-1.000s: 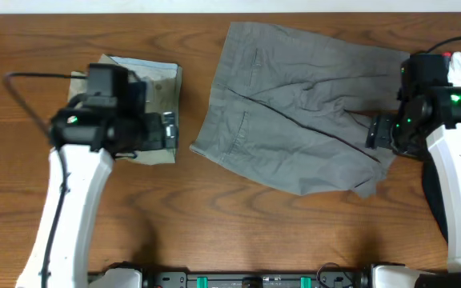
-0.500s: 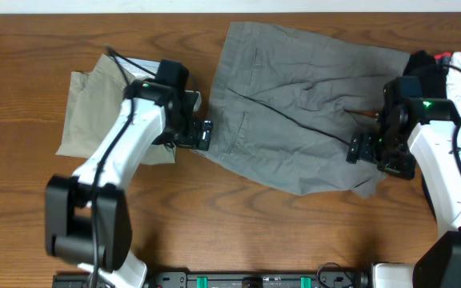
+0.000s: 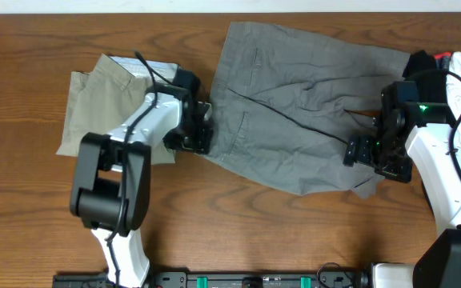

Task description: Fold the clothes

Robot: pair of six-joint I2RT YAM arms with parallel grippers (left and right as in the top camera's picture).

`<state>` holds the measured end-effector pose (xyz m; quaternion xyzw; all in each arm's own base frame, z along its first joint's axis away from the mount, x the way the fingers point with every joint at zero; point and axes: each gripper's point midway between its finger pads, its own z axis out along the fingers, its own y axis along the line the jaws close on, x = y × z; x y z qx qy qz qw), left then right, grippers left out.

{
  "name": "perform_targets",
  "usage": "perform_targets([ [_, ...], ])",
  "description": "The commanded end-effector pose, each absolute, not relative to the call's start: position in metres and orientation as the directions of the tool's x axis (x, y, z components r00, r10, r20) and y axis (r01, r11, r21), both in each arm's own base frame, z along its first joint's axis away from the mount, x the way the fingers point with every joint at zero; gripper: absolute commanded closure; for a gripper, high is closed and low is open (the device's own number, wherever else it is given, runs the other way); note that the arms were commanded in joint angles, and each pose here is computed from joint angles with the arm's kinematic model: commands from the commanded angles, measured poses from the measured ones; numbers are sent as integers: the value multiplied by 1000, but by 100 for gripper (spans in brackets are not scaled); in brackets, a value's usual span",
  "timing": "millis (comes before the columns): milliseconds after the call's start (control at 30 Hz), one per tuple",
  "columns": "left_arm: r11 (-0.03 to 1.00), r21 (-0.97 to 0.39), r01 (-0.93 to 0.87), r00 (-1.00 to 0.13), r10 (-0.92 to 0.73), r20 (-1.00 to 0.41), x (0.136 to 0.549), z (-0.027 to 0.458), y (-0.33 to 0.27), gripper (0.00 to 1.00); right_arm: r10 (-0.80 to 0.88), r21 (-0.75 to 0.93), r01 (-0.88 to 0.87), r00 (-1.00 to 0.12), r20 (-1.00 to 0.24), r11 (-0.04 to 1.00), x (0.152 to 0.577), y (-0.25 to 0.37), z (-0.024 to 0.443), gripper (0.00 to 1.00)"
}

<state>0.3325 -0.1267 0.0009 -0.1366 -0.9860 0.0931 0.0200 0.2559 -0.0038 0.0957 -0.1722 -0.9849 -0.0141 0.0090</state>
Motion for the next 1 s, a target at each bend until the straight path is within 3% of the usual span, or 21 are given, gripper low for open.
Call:
perform_targets([
  [0, 931, -206, 303, -949, 315, 28, 327, -6, -134, 59, 355, 29, 356, -935, 25, 934, 255, -5, 95, 7],
  [67, 928, -202, 312, -945, 324, 29, 326, -5, -135, 88, 355, 28, 356, -934, 27, 934, 254, -5, 94, 8],
  [100, 932, -192, 306, -948, 317, 28, 326, -3, -133, 94, 355, 27, 356, -934, 28, 934, 254, -5, 94, 8],
  [267, 993, 57, 99, -995, 100, -19, 343, 19, -82, 94, 375, 20, 376, -926, 49, 926, 247, -6, 84, 8],
  [500, 999, 39, 16, -986, 23, -164, 358, 67, -63, 94, 382, 85, 396, -912, 149, 914, 222, 11, 56, 14],
  [700, 996, 83, -23, -981, -6, -196, 361, 75, -51, 94, 347, 181, 392, -908, 234, 902, 199, 33, 33, 13],
  [800, 996, 84, -23, -980, -6, -197, 362, 75, -51, 94, 312, 268, 360, -928, 204, 894, 203, 44, 20, 14],
  [867, 996, 84, -23, -980, -6, -197, 362, 75, -51, 94, 321, 310, 357, -933, 160, 881, 212, 48, 12, 26],
  [900, 996, 84, -23, -980, -6, -197, 361, 75, -51, 94, 329, 325, 357, -934, 141, 876, 217, 49, 9, 37],
  [967, 996, 84, -23, -981, -6, -196, 361, 75, -51, 94, 349, 332, 359, -933, 93, 872, 228, 47, 5, 72],
])
